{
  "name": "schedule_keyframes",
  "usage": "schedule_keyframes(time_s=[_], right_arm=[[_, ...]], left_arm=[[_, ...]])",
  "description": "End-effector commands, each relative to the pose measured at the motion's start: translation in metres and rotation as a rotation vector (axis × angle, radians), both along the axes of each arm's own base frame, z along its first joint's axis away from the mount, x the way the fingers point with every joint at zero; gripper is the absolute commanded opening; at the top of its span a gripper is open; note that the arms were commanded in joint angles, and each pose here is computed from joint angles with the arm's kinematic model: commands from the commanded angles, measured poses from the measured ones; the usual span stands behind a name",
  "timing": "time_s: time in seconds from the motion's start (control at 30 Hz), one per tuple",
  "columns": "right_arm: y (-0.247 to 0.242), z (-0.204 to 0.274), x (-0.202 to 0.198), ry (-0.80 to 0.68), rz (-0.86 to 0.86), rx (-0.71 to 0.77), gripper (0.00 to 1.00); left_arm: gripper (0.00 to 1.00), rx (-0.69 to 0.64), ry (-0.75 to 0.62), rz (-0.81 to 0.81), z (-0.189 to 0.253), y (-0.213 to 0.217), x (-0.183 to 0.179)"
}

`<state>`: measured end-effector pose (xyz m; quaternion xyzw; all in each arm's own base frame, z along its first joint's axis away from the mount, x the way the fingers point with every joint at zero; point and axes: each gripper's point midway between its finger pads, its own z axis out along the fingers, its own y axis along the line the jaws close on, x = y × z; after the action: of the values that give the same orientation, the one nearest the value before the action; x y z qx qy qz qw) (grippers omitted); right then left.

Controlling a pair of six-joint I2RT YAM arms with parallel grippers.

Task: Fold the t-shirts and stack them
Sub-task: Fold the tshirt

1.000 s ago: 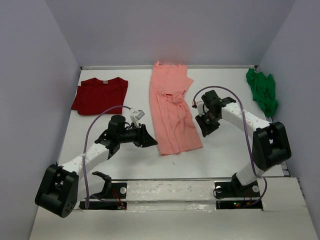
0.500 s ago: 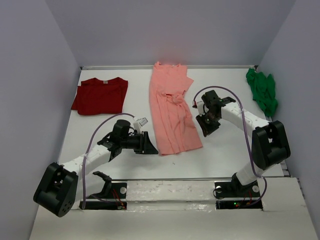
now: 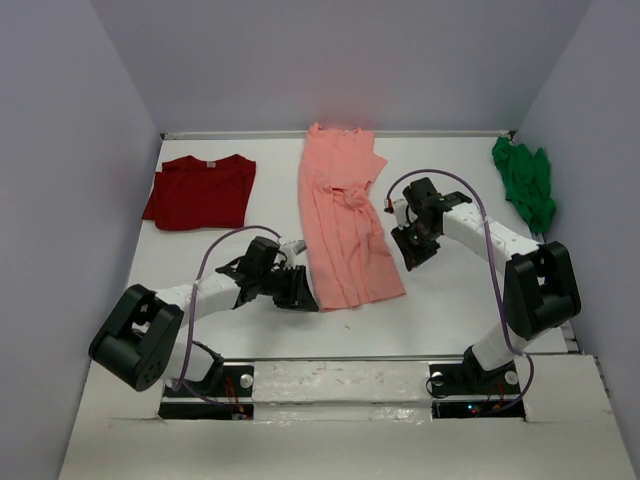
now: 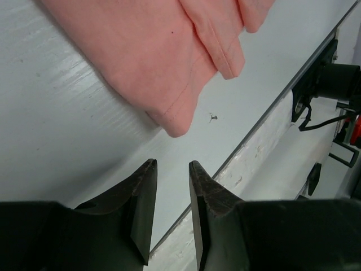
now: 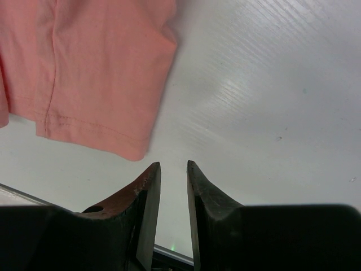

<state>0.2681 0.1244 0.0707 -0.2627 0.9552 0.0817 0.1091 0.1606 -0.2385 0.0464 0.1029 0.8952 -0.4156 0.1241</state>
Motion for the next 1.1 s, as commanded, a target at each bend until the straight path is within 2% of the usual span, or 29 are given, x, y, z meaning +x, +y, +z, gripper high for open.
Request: schedule_keyframes(time_s=[0.0, 0.33, 0.47, 1.07], right_arm=[[0.005, 0.015, 0.012, -0.060, -0.001, 0.038, 0.31], [0.006, 0.014, 0.009, -0.052, 0.012, 0.044, 0.31], [0.006, 0.014, 0.008, -0.052, 0.018, 0.043, 0.30], [0.005, 0.009, 0.005, -0.035, 0.025, 0.039, 0.29]], left_arm=[[0.38, -0.029, -0.095, -0.056, 0.020, -0.023, 0.019], [0.36, -0.005, -0.095, -0.109, 0.018, -0.048, 0.025], [0.35, 0.051, -0.108, -0.118, 0.009, -0.040, 0.021], [0.37, 0.101, -0.104, -0.127, 0.002, -0.030, 0.016]])
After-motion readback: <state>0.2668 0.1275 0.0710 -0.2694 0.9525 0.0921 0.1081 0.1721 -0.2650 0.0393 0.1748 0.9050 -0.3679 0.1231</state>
